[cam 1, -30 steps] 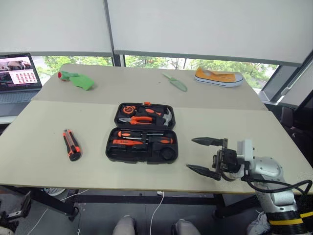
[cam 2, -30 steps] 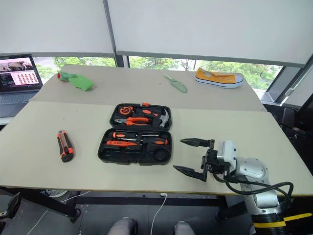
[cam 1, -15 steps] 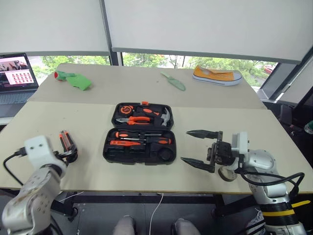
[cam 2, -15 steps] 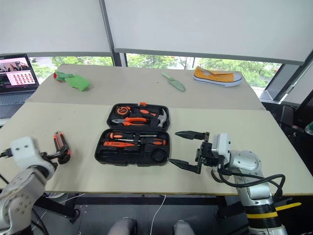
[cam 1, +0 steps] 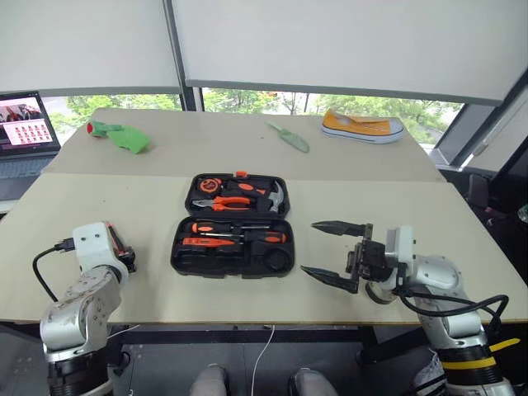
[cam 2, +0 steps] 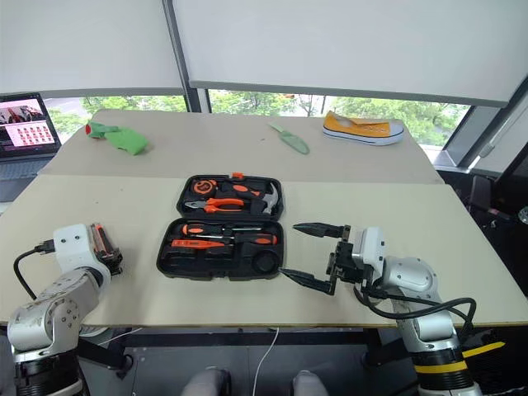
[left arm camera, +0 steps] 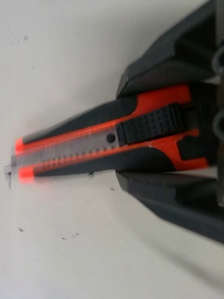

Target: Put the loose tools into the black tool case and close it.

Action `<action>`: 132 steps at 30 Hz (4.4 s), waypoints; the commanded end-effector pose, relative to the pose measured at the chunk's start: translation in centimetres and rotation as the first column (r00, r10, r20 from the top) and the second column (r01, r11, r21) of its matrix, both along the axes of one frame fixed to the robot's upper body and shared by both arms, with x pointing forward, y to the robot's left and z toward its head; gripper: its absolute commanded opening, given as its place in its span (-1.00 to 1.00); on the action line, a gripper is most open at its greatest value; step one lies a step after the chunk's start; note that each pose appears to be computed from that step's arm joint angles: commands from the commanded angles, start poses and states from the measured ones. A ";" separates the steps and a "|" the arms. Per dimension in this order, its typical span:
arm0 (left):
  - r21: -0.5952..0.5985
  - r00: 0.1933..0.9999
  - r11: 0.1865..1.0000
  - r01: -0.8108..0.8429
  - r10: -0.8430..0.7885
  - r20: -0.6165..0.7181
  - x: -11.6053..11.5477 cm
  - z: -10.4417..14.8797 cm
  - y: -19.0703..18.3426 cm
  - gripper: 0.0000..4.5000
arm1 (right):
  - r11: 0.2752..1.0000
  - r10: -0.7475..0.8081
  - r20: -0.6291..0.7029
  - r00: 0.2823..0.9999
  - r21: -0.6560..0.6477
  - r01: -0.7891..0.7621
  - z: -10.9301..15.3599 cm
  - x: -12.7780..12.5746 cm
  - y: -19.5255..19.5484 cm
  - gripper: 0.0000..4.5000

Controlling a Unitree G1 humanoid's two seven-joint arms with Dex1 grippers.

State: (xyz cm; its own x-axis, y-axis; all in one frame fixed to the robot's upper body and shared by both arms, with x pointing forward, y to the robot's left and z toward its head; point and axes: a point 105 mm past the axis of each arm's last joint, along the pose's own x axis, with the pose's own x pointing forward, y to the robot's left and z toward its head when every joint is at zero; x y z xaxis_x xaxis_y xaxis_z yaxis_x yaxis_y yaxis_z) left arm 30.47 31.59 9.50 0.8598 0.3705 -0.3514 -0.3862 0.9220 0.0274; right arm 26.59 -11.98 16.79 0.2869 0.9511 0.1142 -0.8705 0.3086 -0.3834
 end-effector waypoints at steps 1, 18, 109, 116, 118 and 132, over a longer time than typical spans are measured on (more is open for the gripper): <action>0.102 0.946 0.956 0.274 -0.287 0.148 0.9 3.7 0.0 -0.20 | 1.000 0.005 0.046 0.999 -0.011 -0.004 1.0 -0.4 -0.1 1.00; 0.258 -0.282 -0.348 0.901 -0.923 -0.262 -0.4 6.4 -10.9 -0.20 | 0.995 0.007 -0.023 1.000 -0.095 -0.009 1.8 -2.0 -2.3 1.00; 0.355 -0.223 -0.158 0.922 -0.963 0.151 2.6 6.4 -13.5 0.17 | 0.940 -0.341 -0.151 0.928 -0.025 0.342 -0.7 -2.2 -6.9 1.00; 0.321 -0.181 -0.129 0.938 -0.974 0.136 -2.1 6.1 -10.4 0.98 | 0.798 -0.600 -0.159 0.784 -0.187 0.573 -3.0 -6.6 -13.4 1.00; 0.258 -0.131 -0.101 0.961 -0.986 0.102 -3.3 4.6 -9.2 0.98 | 0.735 -0.674 -0.165 0.720 -0.242 0.633 -4.1 -8.2 -15.8 1.00; 0.211 -0.222 -0.178 0.961 -0.953 0.207 -6.4 4.2 -13.7 0.98 | 0.753 -0.623 -0.343 0.703 -0.506 0.420 -5.1 -7.9 -14.0 1.00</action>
State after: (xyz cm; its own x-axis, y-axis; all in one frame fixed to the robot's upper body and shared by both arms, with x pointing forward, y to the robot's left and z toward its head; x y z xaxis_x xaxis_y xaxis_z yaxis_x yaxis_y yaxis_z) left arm 24.15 18.66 13.10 0.2367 -0.9663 -0.1007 0.9668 0.2240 0.1232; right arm 18.53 -26.94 11.85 0.7089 0.5414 -0.4520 -0.6725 0.7119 -0.2020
